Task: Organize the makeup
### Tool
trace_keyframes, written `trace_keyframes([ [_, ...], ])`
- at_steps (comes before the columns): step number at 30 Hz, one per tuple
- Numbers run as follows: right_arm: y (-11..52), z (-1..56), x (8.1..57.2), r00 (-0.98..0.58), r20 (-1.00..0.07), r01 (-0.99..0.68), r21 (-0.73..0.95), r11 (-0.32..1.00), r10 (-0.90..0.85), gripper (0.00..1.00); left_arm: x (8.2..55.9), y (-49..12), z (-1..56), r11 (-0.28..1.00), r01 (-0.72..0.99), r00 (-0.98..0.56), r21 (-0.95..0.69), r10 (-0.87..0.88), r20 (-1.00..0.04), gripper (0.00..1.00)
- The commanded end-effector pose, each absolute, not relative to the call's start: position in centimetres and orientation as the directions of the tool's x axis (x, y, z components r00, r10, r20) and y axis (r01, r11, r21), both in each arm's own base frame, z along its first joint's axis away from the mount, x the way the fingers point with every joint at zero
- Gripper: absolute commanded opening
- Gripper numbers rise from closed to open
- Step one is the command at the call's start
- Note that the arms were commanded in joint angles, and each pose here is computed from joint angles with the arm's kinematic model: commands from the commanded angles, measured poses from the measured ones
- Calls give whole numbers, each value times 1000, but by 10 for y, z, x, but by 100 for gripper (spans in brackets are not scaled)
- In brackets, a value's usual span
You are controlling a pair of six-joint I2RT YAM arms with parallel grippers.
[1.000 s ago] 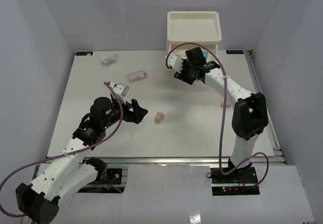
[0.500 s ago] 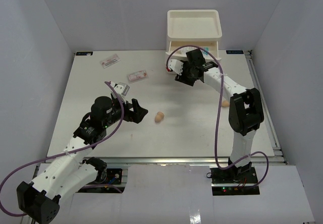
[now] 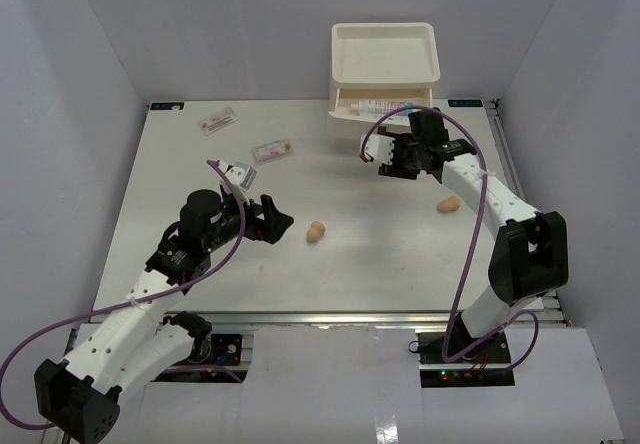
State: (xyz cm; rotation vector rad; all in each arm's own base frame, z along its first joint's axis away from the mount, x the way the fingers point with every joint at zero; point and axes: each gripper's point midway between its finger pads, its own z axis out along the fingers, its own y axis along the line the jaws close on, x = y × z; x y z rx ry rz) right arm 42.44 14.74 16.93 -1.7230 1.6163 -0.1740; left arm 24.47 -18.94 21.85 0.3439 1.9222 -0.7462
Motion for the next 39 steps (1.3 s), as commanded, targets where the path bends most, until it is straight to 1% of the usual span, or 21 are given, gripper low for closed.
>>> trace_keyframes([
  [1, 128, 176, 424, 201, -356, -788, -612, 65, -913, 58, 244, -192, 221, 751, 552, -452, -362, -95, -887, 98],
  [3, 100, 185, 448, 97, -341, -753, -640, 156, -935, 56, 244, -192, 222, 750, 553, -453, -364, -97, -886, 98],
  [5, 86, 195, 475, 3, -395, -694, -662, 283, -919, 54, 243, -193, 222, 747, 555, -453, -366, -98, -886, 98],
  [6, 79, 204, 481, -10, -396, -671, -678, 299, -918, 54, 243, -192, 222, 748, 554, -454, -366, -97, -886, 98],
  [7, 74, 212, 496, -35, -437, -625, -692, 361, -899, 53, 243, -192, 221, 750, 552, -454, -365, -97, -886, 98],
  [10, 67, 237, 523, -44, -504, -507, -733, 453, -863, 53, 244, -192, 221, 750, 552, -453, -365, -98, -886, 98],
  [13, 74, 249, 533, -12, -551, -482, -728, 487, -835, 52, 244, -192, 220, 750, 552, -455, -365, -96, -885, 98],
  [16, 82, 257, 536, 9, -574, -483, -719, 499, -819, 52, 244, -192, 220, 750, 551, -457, -365, -96, -885, 98],
  [19, 89, 254, 534, 36, -575, -513, -713, 479, -818, 53, 244, -192, 220, 749, 552, -456, -366, -96, -885, 98],
  [22, 106, 243, 522, 97, -573, -596, -688, 413, -814, 53, 244, -193, 220, 745, 556, -458, -368, -94, -884, 98],
  [23, 117, 240, 515, 134, -581, -635, -672, 381, -803, 53, 244, -193, 219, 747, 554, -461, -368, -93, -882, 98],
  [26, 136, 217, 493, 185, -556, -717, -641, 275, -811, 53, 244, -194, 220, 745, 556, -459, -369, -95, -883, 98],
  [29, 151, 206, 486, 229, -549, -748, -628, 216, -804, 53, 244, -193, 218, 745, 555, -464, -371, -94, -881, 98],
  [31, 156, 210, 493, 221, -542, -737, -637, 225, -811, 51, 245, -193, 218, 745, 554, -465, -372, -94, -880, 98],
  [35, 158, 210, 516, 165, -570, -716, -630, 299, -805, 47, 245, -193, 216, 748, 549, -470, -374, -94, -878, 98],
  [39, 160, 218, 538, 133, -594, -674, -641, 367, -794, 46, 246, -193, 216, 749, 548, -470, -373, -93, -878, 98],
])
